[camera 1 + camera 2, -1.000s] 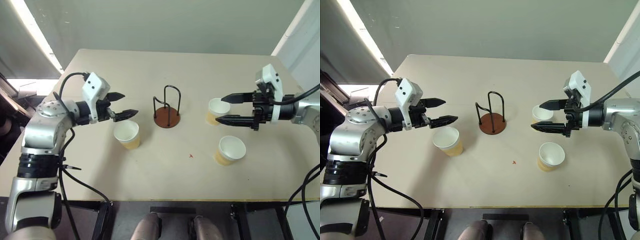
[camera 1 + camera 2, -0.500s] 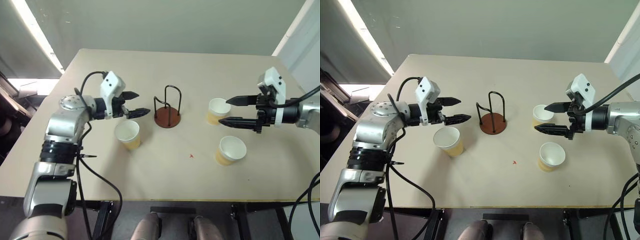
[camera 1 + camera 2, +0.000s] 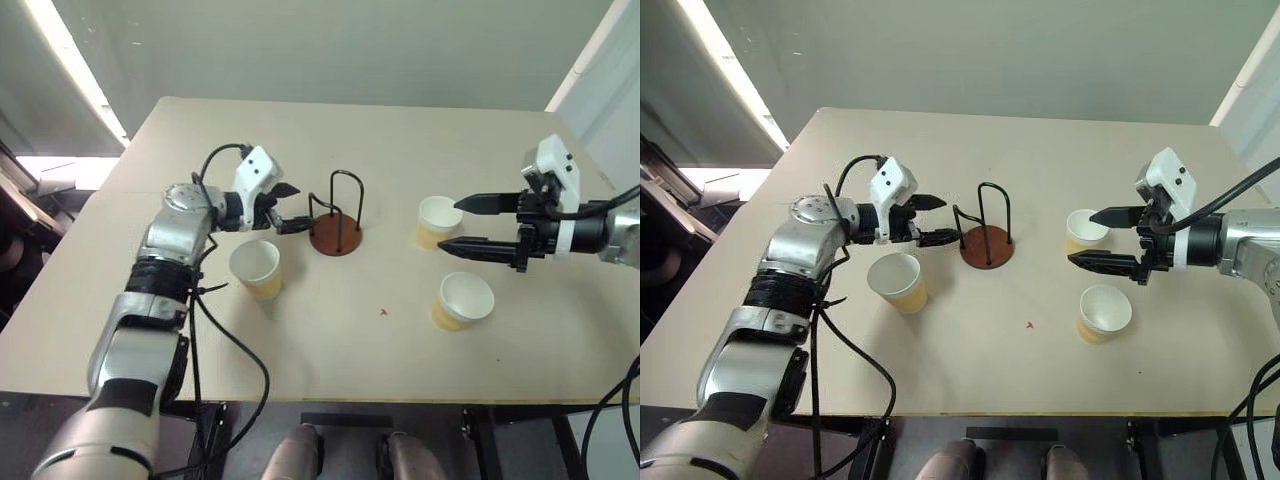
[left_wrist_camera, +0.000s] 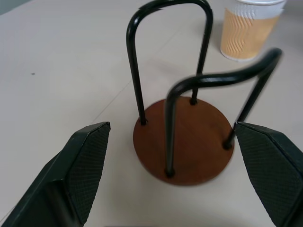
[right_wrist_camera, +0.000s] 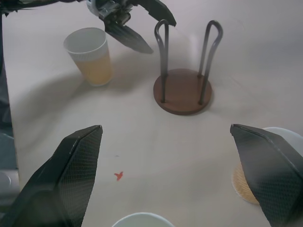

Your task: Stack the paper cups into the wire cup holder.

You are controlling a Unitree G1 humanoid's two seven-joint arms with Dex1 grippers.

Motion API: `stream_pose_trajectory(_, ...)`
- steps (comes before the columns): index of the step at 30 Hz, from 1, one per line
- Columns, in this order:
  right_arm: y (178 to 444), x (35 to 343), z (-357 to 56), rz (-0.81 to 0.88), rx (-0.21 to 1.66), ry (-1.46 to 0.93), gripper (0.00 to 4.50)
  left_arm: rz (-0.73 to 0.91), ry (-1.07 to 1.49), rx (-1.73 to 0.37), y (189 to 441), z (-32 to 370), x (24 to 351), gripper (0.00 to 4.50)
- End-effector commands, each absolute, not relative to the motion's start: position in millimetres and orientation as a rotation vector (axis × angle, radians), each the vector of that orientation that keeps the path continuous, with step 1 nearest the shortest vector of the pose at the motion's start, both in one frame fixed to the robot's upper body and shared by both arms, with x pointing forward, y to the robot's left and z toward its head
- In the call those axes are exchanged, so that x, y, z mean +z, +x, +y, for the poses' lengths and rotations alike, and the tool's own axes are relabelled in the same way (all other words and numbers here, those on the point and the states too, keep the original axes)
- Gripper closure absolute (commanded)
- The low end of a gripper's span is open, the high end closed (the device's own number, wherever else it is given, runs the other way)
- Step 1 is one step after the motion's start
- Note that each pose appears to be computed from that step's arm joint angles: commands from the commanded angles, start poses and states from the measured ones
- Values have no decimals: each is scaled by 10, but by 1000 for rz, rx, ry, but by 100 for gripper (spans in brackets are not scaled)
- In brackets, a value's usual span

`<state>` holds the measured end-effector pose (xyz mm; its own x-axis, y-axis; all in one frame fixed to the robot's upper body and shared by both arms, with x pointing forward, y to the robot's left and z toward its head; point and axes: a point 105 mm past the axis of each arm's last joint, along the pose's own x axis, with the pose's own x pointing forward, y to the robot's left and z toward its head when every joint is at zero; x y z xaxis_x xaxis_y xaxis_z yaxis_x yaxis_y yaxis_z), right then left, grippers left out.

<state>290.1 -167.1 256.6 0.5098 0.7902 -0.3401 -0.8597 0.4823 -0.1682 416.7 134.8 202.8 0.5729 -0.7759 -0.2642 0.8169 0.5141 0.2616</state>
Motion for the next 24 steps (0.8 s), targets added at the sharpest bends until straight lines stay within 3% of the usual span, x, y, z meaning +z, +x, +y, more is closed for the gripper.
stream_pose_trajectory(1, 2843, 2720, -1695, 173, 994, -376, 2, 56, 397, -950, 4222, 1284, 2180, 0)
stream_pose_trajectory(5, 2841, 2720, -1692, 173, 991, -377, 2, 52, 389, -957, 4243, 1239, 2161, 0)
stream_pose_trajectory(8, 2851, 2715, -1712, 174, 982, -379, 0, 53, 372, -971, 4244, 1215, 2158, 58)
stream_pose_trajectory(19, 2879, 2714, -1755, 169, 958, -381, 0, 46, 361, -979, 4244, 1257, 2205, 448)
stream_pose_trajectory(24, 2877, 2718, -1771, 168, 951, -383, 0, 31, 337, -1033, 4199, 1144, 2232, 448)
